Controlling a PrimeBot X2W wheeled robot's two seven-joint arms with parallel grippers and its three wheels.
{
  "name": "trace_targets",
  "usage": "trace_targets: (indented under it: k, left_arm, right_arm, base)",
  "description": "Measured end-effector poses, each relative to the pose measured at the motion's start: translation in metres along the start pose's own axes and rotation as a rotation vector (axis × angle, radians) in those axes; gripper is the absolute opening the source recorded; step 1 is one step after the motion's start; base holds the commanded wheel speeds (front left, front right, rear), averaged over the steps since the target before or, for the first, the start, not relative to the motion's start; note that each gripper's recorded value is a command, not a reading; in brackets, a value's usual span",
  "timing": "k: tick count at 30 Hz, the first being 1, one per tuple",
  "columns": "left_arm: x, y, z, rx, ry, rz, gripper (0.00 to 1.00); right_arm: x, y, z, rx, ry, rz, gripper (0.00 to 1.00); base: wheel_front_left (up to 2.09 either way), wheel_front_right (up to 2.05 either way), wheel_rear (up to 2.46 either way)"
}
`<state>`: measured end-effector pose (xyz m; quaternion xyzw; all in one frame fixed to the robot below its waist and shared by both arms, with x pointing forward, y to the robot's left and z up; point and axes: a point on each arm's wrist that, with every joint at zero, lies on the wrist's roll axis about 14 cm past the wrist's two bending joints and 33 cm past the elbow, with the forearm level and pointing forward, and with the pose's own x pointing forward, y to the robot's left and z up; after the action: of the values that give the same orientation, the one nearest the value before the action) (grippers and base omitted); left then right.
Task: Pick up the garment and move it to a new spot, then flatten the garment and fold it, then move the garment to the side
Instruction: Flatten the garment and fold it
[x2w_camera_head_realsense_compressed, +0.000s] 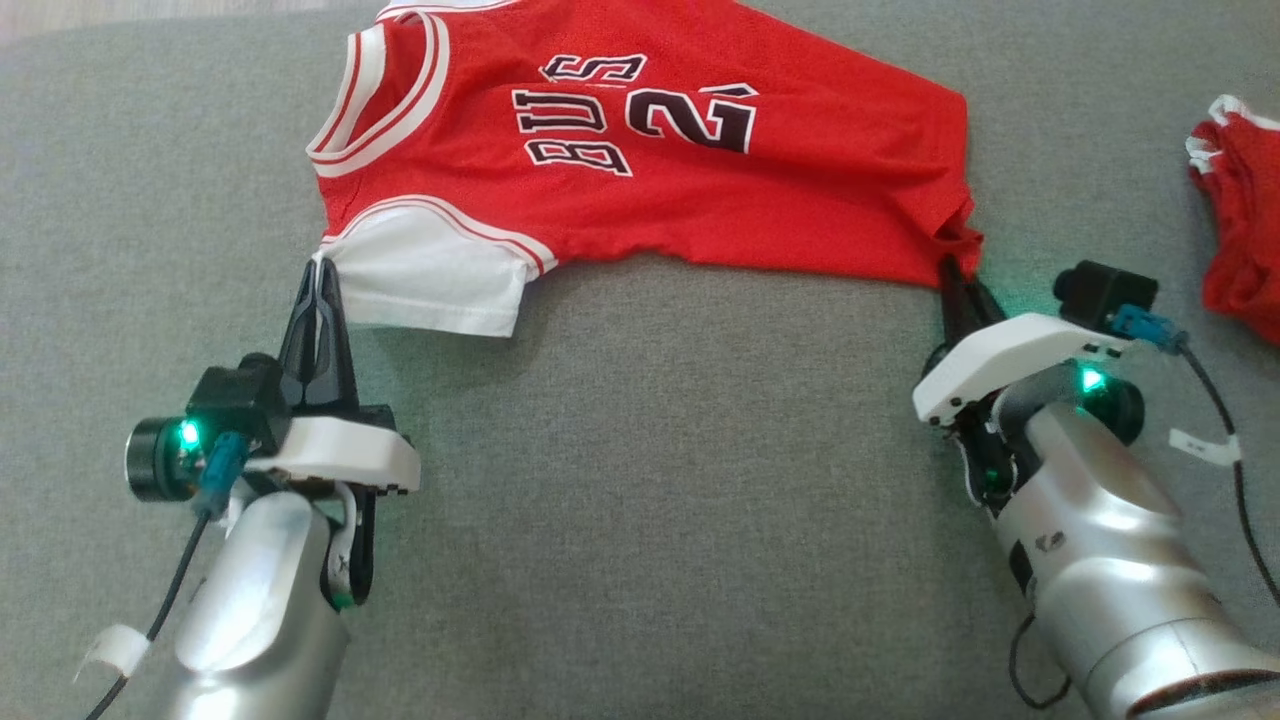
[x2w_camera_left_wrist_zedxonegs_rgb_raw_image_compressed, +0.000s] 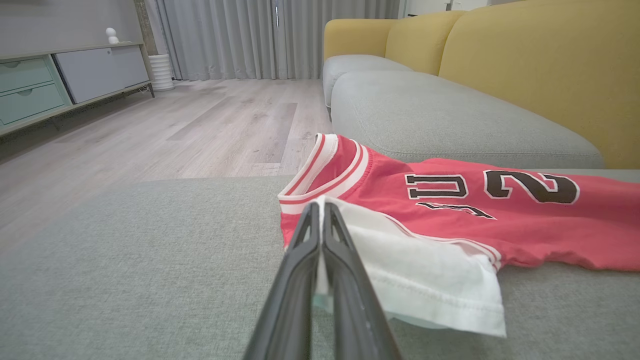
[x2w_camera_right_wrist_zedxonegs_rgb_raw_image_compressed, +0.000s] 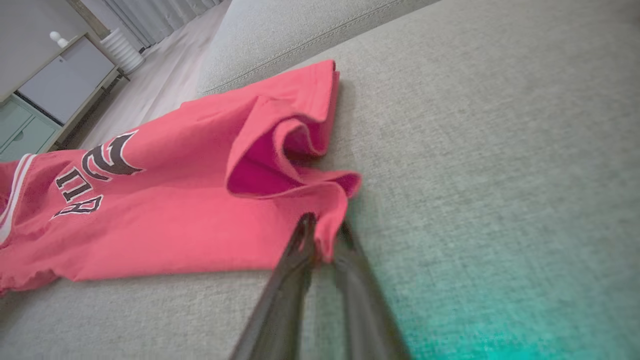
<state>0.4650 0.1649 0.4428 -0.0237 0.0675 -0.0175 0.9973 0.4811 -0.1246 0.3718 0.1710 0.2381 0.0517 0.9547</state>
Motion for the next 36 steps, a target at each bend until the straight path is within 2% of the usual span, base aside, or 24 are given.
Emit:
trace_targets:
  k: [7, 12, 15, 20, 23, 27, 32, 36]
  left_arm:
    - [0.003, 0.002, 0.017, -0.037, -0.046, 0.007, 0.00]
    - [0.004, -0.002, 0.069, -0.111, -0.197, -0.023, 0.00]
    - [0.000, -0.005, 0.115, -0.165, -0.330, -0.050, 0.00]
    - [-0.026, -0.012, 0.217, -0.212, -0.630, -0.117, 0.00]
    - [-0.058, -0.020, 0.282, -0.231, -0.830, -0.169, 0.00]
    - [-0.108, -0.028, 0.341, -0.250, -1.032, -0.229, 0.00]
    - [-0.156, -0.039, 0.383, -0.264, -1.137, -0.287, 0.00]
    - [-0.164, -0.041, 0.394, -0.295, -1.126, -0.298, 0.00]
  right_arm:
    - [-0.006, 0.013, 0.020, 0.015, -0.084, 0.042, 0.00]
    - [-0.016, 0.042, 0.071, 0.011, -0.244, 0.132, 0.00]
    - [-0.031, 0.060, 0.118, -0.011, -0.390, 0.195, 0.00]
    - [-0.078, 0.079, 0.187, -0.085, -0.621, 0.278, 0.00]
    - [-0.115, 0.092, 0.223, -0.134, -0.754, 0.326, 0.00]
    - [-0.173, 0.107, 0.268, -0.218, -0.916, 0.378, 0.00]
    - [-0.244, 0.113, 0.306, -0.270, -1.062, 0.398, 0.00]
    - [-0.261, 0.105, 0.308, -0.278, -1.062, 0.366, 0.00]
  base:
    - [0.00, 0.00, 0.00]
    - [0.00, 0.00, 0.00]
    - [0.00, 0.00, 0.00]
    - [0.00, 0.00, 0.00]
    - [0.00, 0.00, 0.00]
    - [0.00, 0.00, 0.00]
    - [0.00, 0.00, 0.00]
    - [0.00, 0.00, 0.00]
